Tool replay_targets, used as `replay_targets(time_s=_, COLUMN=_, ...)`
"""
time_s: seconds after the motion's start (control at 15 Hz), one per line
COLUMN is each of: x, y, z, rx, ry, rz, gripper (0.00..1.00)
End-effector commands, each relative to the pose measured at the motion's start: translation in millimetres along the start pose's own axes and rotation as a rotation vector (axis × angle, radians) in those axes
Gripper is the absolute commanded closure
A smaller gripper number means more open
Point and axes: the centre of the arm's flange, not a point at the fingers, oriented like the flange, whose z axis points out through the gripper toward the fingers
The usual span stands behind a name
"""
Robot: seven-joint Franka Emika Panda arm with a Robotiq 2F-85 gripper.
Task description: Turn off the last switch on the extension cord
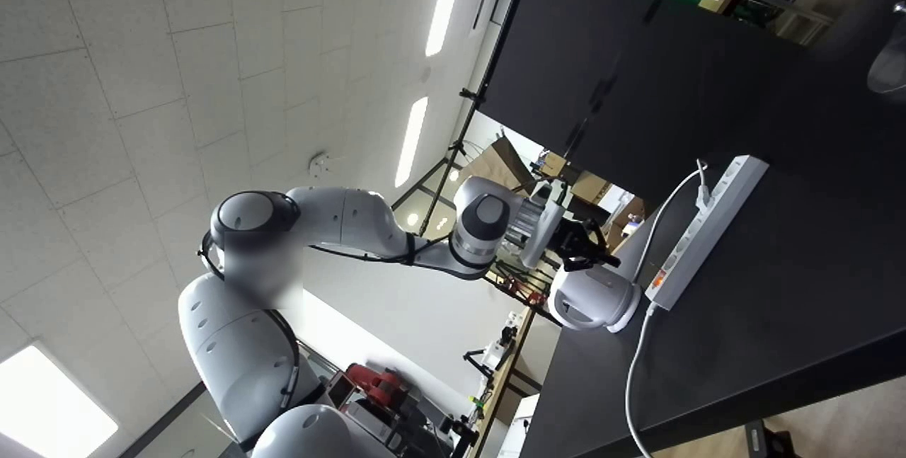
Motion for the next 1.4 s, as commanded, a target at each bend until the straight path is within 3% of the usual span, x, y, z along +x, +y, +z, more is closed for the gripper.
replay_targets(time_s=0.0, x=8, y=15, z=7, rx=0.01, ry=-0.033, rz=-0.006, gripper=1.0)
replay_targets(time_s=1.07, x=11, y=19, z=50, rx=0.038, ry=-0.108, rz=-0.028, gripper=1.0)
replay_targets(time_s=1.33, x=12, y=17, z=57, rx=0.007, ry=-0.084, rz=-0.055, gripper=1.0)
